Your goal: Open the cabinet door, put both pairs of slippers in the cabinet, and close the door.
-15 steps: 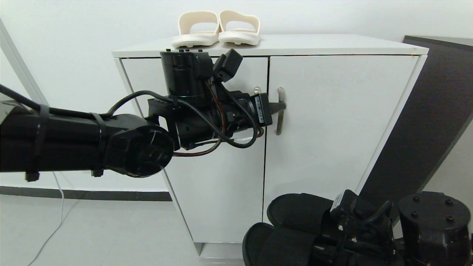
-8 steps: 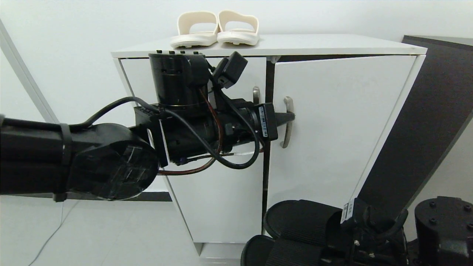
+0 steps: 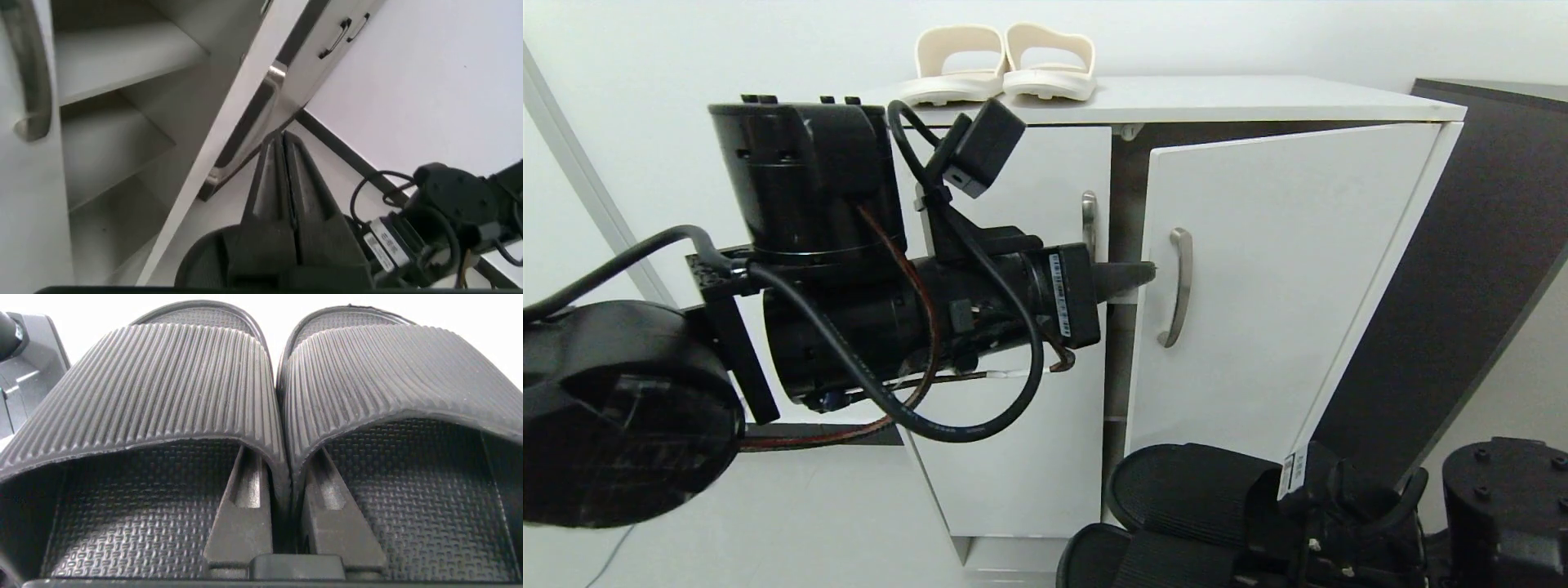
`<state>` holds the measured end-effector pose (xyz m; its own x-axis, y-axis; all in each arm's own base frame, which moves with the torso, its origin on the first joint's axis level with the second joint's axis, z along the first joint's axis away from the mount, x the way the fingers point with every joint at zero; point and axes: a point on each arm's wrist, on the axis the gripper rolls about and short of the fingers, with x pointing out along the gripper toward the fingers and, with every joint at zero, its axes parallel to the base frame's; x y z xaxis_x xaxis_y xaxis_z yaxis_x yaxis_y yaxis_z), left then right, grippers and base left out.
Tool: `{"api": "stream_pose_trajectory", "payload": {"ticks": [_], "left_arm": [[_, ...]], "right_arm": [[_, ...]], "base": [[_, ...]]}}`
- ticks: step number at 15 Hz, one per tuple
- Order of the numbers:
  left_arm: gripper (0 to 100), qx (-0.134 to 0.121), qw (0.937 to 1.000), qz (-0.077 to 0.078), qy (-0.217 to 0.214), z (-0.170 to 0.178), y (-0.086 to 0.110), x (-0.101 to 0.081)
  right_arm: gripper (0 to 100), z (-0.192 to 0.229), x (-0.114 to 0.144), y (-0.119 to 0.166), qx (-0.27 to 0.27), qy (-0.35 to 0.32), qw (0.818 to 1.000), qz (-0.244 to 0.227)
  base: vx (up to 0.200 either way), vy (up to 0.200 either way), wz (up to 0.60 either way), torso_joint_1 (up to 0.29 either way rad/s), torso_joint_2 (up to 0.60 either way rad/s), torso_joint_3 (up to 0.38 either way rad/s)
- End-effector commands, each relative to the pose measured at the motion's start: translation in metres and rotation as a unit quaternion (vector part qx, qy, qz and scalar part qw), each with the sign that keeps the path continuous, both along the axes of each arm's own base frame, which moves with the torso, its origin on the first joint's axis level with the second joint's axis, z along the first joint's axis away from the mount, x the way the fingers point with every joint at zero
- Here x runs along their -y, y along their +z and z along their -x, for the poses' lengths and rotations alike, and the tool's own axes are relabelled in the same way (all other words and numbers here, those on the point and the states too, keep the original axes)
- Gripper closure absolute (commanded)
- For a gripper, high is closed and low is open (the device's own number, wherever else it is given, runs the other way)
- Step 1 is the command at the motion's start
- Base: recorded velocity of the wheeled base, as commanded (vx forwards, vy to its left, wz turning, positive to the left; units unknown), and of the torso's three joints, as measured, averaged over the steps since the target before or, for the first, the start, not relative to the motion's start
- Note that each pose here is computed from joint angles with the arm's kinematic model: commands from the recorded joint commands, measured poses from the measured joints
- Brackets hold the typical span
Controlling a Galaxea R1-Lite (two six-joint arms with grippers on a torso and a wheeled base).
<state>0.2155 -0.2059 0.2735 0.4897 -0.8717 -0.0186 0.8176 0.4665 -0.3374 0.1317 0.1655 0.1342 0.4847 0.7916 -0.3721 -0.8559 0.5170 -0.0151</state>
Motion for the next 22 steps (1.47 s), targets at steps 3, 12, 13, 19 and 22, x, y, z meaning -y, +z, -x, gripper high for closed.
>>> {"api": "stream_pose_trajectory", "payload": {"ticks": [3, 12, 13, 19, 22], "left_arm": [[100, 0.003, 0.9997, 0.007, 0.024, -0.01, 0.004, -0.012], [100, 0.001, 0.999, 0.007, 0.044, -0.056, -0.001, 0.007], [100, 0.002, 0.999, 0.008, 0.044, -0.057, -0.001, 0.008], [100, -0.003, 0.9987, 0.013, 0.049, -0.065, -0.003, 0.014], [100, -0.003, 0.998, 0.022, 0.059, -0.072, -0.002, 0.02]], "right_arm": [[100, 0.0, 0.0, -0.002, 0.004, 0.003, 1.0, 0.008], [100, 0.001, -0.003, -0.005, 0.0, 0.009, 1.0, 0.016], [100, 0.001, -0.005, -0.007, -0.001, 0.011, 1.0, 0.017], [100, 0.004, -0.009, -0.011, -0.009, 0.02, 0.999, 0.025], [100, 0.007, -0.01, -0.012, -0.011, 0.029, 0.999, 0.026]], "base": [[0.0, 0.0, 0.0, 0.0, 0.0, 0.0], [0.0, 0.0, 0.0, 0.0, 0.0, 0.0], [0.0, 0.0, 0.0, 0.0, 0.0, 0.0], [-0.067, 0.0, 0.0, 0.001, 0.0, 0.001], [-0.2, 0.0, 0.0, 0.006, 0.0, -0.002]]}}
